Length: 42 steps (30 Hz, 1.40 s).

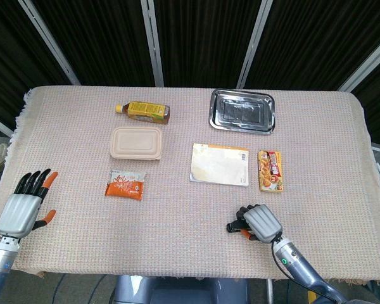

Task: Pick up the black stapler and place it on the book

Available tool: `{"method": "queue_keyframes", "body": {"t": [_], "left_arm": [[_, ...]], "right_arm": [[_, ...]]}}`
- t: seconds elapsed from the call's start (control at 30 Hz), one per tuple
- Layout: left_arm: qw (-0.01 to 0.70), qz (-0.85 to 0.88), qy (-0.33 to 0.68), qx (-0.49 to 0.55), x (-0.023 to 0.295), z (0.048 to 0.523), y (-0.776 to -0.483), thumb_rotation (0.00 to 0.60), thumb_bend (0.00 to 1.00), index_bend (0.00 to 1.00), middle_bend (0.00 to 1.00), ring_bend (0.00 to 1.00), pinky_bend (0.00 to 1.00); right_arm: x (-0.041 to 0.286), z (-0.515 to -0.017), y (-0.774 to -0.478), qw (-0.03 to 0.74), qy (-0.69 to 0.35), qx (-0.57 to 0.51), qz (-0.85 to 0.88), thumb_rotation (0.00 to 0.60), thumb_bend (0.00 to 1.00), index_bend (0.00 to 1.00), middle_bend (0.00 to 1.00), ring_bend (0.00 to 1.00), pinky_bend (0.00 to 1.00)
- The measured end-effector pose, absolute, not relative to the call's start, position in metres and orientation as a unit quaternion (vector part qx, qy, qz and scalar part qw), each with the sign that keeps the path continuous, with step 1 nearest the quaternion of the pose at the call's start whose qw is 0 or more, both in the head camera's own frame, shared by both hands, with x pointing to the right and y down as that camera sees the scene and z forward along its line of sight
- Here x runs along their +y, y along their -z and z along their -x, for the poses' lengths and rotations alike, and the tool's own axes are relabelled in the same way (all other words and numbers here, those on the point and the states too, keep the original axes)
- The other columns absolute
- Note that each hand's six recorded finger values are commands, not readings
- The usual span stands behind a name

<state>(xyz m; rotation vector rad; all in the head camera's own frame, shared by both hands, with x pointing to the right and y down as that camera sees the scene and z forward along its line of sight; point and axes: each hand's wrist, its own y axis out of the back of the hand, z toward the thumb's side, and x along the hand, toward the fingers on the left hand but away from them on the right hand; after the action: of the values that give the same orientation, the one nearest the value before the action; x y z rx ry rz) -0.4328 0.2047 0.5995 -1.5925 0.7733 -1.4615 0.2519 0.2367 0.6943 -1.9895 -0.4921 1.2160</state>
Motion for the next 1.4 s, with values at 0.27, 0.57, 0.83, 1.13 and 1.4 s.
{"method": "queue_keyframes", "body": {"t": [0.27,0.57,0.83,1.13,1.4], "left_arm": [[0.41,0.632,0.581,0.307,0.205,0.433,-0.6,0.6,0.29,0.0,0.0,0.0,0.07],[0.409,0.63,0.585,0.307,0.205,0.433,-0.6,0.6,0.29,0.0,0.0,0.0,0.07],[0.402,0.625,0.595,0.306,0.204,0.436,-0.604,0.6,0.29,0.0,0.0,0.0,0.07],[0.391,0.615,0.609,0.312,0.199,0.44,-0.61,0.6,0.3,0.0,0.0,0.0,0.07],[0.382,0.606,0.623,0.314,0.193,0.443,-0.616,0.6,0.3,0.0,0.0,0.0,0.07]], "right_arm": [[0.234,-0.253,-0.688,0.386,-0.473,-0.193,0.768,0.6,0.47,0.68,0.49,0.53,0.64],[0.224,-0.242,-0.667,0.413,-0.462,-0.202,0.758,0.6,0.47,0.69,0.5,0.54,0.65],[0.202,-0.219,-0.656,0.435,-0.451,-0.197,0.754,0.6,0.47,0.69,0.5,0.54,0.65],[0.157,-0.178,-0.66,0.452,-0.439,-0.176,0.757,0.6,0.47,0.69,0.5,0.54,0.65],[0.121,-0.139,-0.669,0.459,-0.43,-0.159,0.761,0.6,0.47,0.69,0.5,0.54,0.65]]}}
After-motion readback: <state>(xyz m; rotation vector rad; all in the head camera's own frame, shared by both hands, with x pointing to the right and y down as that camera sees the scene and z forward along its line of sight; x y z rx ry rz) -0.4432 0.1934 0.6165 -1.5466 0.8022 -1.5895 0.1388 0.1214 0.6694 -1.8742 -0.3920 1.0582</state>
